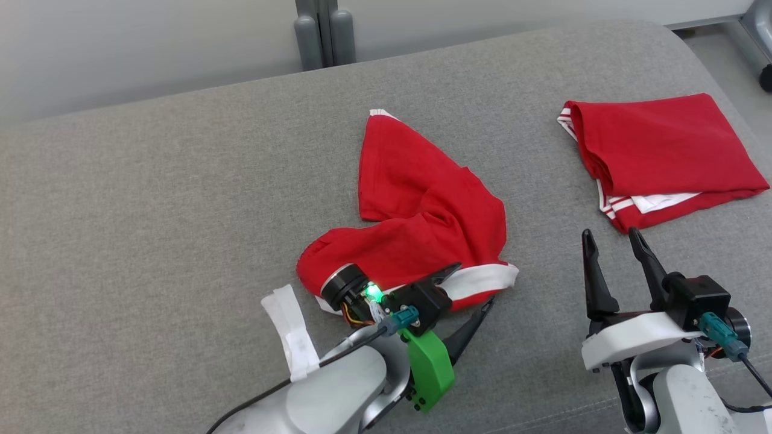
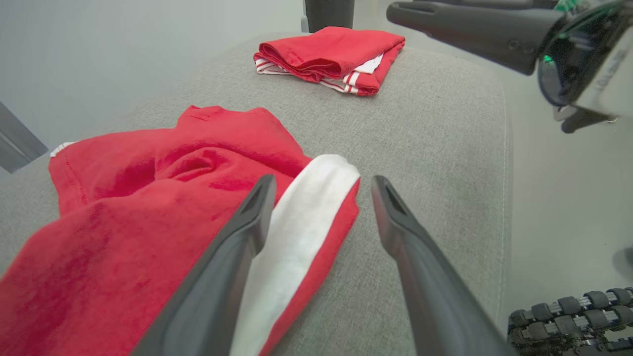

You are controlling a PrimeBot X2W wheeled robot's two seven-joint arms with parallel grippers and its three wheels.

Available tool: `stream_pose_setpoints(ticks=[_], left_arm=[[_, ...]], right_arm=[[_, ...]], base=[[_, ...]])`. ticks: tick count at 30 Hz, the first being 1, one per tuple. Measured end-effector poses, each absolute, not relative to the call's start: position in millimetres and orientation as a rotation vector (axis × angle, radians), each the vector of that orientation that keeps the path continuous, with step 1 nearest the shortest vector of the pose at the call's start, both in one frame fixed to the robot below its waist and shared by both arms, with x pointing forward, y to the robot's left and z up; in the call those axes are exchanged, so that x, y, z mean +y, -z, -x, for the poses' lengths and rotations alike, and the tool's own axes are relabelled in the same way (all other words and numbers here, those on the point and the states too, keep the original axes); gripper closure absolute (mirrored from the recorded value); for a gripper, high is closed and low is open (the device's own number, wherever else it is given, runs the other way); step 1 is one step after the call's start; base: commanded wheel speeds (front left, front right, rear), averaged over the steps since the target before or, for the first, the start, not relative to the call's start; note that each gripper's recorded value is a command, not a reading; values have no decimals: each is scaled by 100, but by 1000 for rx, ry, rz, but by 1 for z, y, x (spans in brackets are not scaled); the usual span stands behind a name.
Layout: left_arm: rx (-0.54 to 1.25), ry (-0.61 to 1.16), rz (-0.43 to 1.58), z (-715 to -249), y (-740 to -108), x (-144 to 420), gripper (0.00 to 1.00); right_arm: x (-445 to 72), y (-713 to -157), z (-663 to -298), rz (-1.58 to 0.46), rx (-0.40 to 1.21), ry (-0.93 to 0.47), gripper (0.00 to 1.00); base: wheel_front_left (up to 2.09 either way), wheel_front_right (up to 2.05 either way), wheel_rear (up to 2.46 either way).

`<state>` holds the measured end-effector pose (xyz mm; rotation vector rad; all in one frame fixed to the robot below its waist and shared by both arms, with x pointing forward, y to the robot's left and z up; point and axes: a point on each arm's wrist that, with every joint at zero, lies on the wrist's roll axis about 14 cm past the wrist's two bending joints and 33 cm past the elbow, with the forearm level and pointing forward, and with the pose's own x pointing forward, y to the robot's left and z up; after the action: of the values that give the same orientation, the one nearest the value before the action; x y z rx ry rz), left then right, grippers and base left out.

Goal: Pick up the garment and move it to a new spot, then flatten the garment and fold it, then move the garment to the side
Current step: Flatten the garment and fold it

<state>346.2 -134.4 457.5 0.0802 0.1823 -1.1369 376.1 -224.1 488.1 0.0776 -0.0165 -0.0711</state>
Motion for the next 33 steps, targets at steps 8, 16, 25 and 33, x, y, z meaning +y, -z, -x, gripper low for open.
stream_pose_setpoints(ticks=[8, 16, 25, 33], left_arm=[[99, 1043, -5, -351, -491, -127, 0], [54, 837, 87, -367, -515, -83, 0], [29, 512, 154, -384, -518, 12, 0], [91, 338, 200, -376, -490, 63, 0]], right_arm=[[-220, -500, -375, -76, -52, 56, 0], [-212, -510, -367, -77, -78, 32, 0], [-193, -521, -369, -90, -108, -25, 0], [-185, -516, -364, -112, -93, -46, 0]], base=[[0, 0, 0], [0, 0, 0], [0, 0, 0], [0, 0, 0]])
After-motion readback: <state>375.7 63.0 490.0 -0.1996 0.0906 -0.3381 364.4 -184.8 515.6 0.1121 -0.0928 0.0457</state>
